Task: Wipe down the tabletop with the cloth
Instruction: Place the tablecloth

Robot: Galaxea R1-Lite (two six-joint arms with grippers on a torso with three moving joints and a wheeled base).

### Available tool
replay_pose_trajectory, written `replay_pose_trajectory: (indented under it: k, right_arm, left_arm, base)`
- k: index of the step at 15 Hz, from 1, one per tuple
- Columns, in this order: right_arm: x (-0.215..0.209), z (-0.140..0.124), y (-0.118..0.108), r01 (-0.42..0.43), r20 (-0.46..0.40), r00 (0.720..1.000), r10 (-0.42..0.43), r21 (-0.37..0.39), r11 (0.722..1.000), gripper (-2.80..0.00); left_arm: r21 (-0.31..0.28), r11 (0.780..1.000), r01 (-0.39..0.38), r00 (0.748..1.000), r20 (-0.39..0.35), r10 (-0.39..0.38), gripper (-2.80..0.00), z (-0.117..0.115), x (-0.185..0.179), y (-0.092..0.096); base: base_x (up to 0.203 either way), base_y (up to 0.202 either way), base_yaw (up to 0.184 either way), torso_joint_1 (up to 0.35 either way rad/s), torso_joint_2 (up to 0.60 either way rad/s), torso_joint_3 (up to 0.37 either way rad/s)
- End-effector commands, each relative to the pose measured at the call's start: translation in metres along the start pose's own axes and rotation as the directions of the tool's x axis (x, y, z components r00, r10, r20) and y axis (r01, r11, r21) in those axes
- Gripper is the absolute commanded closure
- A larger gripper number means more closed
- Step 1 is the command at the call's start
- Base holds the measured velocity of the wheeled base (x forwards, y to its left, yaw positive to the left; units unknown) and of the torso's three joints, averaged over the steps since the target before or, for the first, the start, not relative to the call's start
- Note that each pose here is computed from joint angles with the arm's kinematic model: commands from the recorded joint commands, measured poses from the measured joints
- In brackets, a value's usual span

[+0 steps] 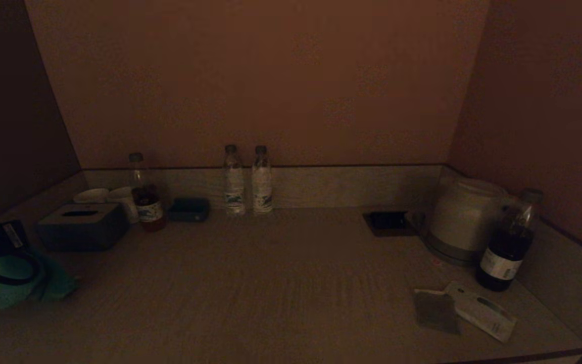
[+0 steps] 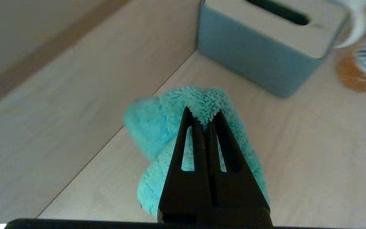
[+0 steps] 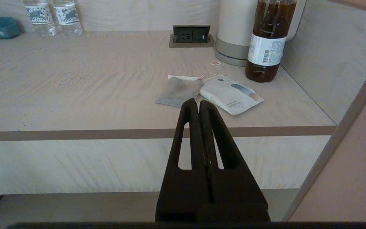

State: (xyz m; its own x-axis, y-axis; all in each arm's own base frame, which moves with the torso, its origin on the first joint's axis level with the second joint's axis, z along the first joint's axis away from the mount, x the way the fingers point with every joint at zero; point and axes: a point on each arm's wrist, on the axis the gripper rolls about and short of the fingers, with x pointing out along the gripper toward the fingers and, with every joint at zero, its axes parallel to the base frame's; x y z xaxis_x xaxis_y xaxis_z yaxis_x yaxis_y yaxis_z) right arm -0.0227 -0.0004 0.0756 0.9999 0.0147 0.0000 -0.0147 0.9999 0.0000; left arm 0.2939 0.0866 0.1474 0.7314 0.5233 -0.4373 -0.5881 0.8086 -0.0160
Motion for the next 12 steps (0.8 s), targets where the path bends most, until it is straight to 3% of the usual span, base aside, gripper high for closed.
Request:
replay_pose_trajectory:
  k: [1, 3, 4, 8, 12]
  right_arm:
    - [0.000, 0.000, 0.000, -0.001, 0.000, 1.000, 0.001, 0.000, 1.000, 0.00]
    - [0.000, 0.000, 0.000, -0.001, 0.000, 1.000, 0.001, 0.000, 1.000, 0.00]
    - [0.000, 0.000, 0.000, -0.001, 0.000, 1.000, 0.001, 0.000, 1.000, 0.00]
    - [0.000, 0.000, 0.000, -0.001, 0.000, 1.000, 0.001, 0.000, 1.000, 0.00]
    - [0.000, 0.000, 0.000, -0.001, 0.000, 1.000, 0.001, 0.000, 1.000, 0.00]
  left_arm:
    - [0.002, 1.000, -0.015, 0.999, -0.030, 0.015, 0.00, -0.006, 0.013, 0.000]
    - [0.000, 0.999, -0.035, 0.998, -0.056, 0.035, 0.00, -0.011, 0.023, 0.003]
    - [-0.005, 0.999, -0.046, 0.997, -0.067, 0.045, -2.80, -0.012, 0.027, 0.005]
    - [-0.028, 0.997, -0.071, 0.990, -0.121, 0.067, -2.80, -0.014, 0.038, 0.006]
    - [-0.076, 0.995, -0.065, 0.995, -0.086, 0.059, -2.80, -0.002, 0.025, 0.007]
  base:
    - [0.000, 0.000, 0.000, 0.000, 0.00, 0.000]
    - [0.000, 0.000, 0.000, 0.000, 0.00, 0.000]
    - [0.000, 0.000, 0.000, 0.000, 0.00, 0.000]
    - [0.000, 0.000, 0.000, 0.000, 0.00, 0.000]
    - [0.000, 0.000, 0.000, 0.000, 0.00, 0.000]
